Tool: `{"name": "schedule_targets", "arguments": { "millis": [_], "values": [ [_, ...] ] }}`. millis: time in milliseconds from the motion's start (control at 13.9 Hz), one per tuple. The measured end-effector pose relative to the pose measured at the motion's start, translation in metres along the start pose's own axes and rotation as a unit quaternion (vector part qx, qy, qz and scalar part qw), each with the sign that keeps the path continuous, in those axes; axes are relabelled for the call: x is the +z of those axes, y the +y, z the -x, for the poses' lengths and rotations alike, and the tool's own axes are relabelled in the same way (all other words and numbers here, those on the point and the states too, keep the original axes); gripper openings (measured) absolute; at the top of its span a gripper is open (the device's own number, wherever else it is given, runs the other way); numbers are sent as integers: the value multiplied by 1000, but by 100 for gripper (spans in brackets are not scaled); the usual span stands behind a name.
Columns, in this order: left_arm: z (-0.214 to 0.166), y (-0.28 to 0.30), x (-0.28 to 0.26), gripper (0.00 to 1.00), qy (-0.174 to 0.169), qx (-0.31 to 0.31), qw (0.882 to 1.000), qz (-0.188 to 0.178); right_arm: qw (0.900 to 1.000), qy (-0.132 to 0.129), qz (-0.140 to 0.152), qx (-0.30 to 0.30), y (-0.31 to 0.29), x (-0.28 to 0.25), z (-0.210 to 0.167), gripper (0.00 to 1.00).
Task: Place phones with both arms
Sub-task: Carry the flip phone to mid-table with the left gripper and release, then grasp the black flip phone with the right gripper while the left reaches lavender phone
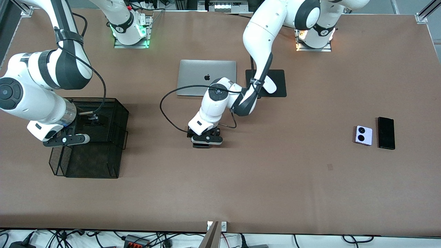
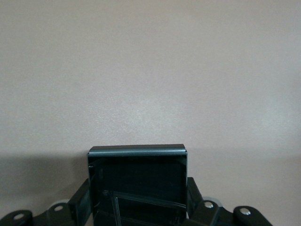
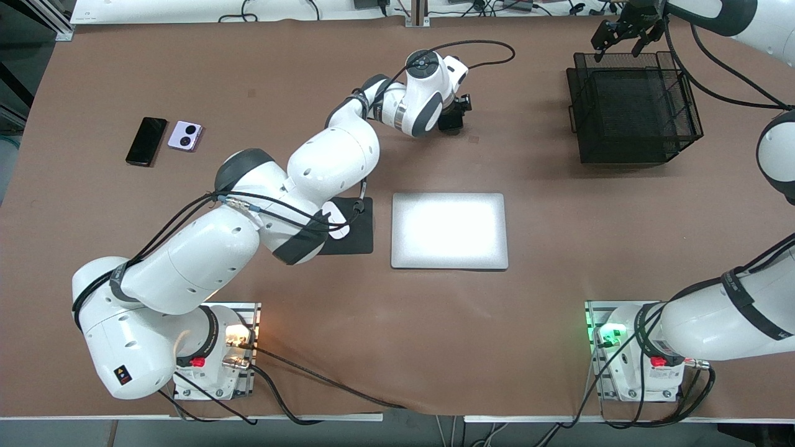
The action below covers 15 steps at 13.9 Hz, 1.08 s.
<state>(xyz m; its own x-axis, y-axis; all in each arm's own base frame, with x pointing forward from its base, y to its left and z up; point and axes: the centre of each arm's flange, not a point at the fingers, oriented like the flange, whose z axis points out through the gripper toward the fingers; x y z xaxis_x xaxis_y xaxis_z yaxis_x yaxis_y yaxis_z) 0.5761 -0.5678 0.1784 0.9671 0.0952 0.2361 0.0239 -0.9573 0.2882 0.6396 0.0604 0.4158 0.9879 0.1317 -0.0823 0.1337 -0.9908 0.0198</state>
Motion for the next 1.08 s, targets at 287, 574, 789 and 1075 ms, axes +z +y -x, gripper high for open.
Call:
{"name": "schedule_targets", "arguments": {
  "millis": [287,574,789,1075],
  "values": [
    [-1,2,-1,91,3,1,1000,2,1000,-2,1,-15,-19,9,-4,100],
    [-11,1,-7,100,10,-3,1000,8,999,-5,3,-37,-49,24,-9,100],
    [-56,-29,-37,100,-2,-15,1000,26,999,-2,4,-46,-61,24,-9,100],
    [-132,-123,-113,100,-25,-22,999,40,998,4,-19,-53,-86,18,-9,100]
  ]
}}
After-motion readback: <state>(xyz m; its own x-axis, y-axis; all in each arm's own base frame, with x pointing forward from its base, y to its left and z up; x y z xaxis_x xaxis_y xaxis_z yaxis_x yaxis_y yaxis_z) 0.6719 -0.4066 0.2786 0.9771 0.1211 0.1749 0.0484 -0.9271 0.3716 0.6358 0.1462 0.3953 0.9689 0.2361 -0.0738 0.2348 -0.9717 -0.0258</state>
